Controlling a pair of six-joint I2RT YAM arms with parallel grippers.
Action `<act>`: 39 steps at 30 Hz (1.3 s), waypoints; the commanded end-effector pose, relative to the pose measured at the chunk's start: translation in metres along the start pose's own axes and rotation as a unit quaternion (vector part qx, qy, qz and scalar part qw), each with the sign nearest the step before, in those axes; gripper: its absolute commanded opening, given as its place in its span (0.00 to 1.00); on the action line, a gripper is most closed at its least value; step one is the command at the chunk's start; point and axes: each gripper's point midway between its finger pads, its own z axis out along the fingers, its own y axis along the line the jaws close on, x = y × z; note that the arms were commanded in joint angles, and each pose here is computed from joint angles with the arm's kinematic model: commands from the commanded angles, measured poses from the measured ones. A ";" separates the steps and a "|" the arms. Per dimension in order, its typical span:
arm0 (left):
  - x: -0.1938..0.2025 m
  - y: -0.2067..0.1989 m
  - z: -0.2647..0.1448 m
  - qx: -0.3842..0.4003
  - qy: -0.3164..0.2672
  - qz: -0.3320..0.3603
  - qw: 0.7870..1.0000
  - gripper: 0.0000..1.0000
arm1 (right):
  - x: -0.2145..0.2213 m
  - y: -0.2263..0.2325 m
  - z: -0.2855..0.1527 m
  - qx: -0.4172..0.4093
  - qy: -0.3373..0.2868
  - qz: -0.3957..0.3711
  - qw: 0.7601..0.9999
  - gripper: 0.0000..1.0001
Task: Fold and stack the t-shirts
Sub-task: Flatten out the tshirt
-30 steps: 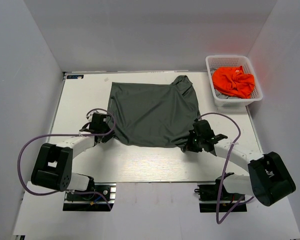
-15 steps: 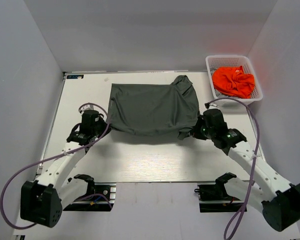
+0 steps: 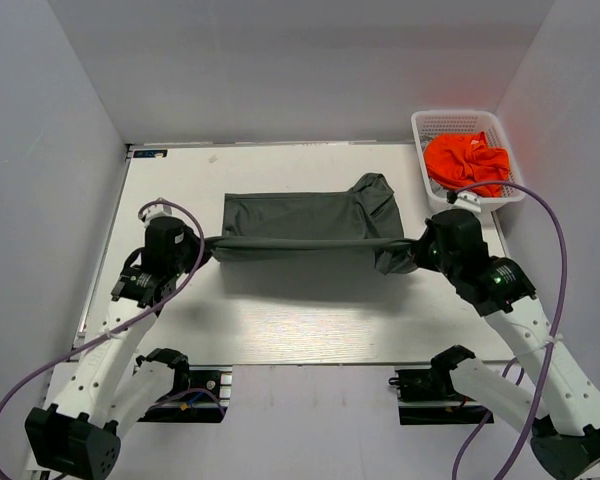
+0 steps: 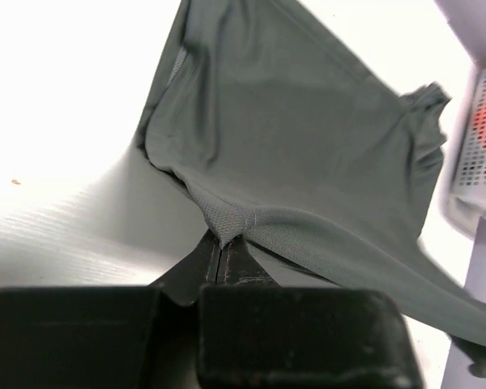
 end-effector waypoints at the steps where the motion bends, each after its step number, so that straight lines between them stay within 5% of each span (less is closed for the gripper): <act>1: -0.011 0.002 -0.009 -0.012 -0.021 -0.002 1.000 0.00 | 0.002 -0.009 -0.002 0.019 0.010 -0.029 0.999 0.00; 7: -0.005 -0.003 0.008 -0.006 -0.003 -0.001 1.000 0.00 | 0.010 -0.003 0.018 0.016 0.041 -0.077 0.996 0.00; 16: -0.041 -0.031 0.004 -0.001 -0.032 0.000 0.999 0.00 | -0.034 0.006 0.017 0.073 0.053 -0.094 0.992 0.00; 19: -0.017 -0.005 -0.005 -0.043 0.007 -0.009 0.999 0.00 | 0.007 -0.020 0.007 0.121 0.113 -0.057 0.985 0.00; 25: 0.045 0.063 -0.033 -0.149 0.101 -0.009 0.984 0.00 | 0.134 -0.026 -0.018 0.053 0.303 0.003 0.952 0.00; 26: 0.045 0.066 -0.036 -0.155 0.099 -0.007 0.983 0.12 | 0.143 -0.030 -0.019 0.052 0.311 0.008 0.949 0.00; 29: 0.044 0.074 -0.043 -0.170 0.092 -0.003 0.981 0.53 | 0.131 -0.024 -0.018 0.036 0.285 0.008 0.958 0.62; 30: 0.041 0.071 -0.044 -0.165 0.088 -0.004 0.982 0.80 | 0.126 -0.023 -0.017 0.033 0.279 -0.003 0.960 0.87; 32: 0.035 0.067 -0.043 -0.159 0.076 -0.005 0.984 0.99 | 0.105 -0.015 -0.013 0.018 0.244 -0.016 0.969 0.90; 39: 0.023 0.036 -0.005 -0.098 0.055 -0.009 0.994 0.99 | 0.084 -0.003 0.034 0.019 0.195 -0.048 0.979 0.90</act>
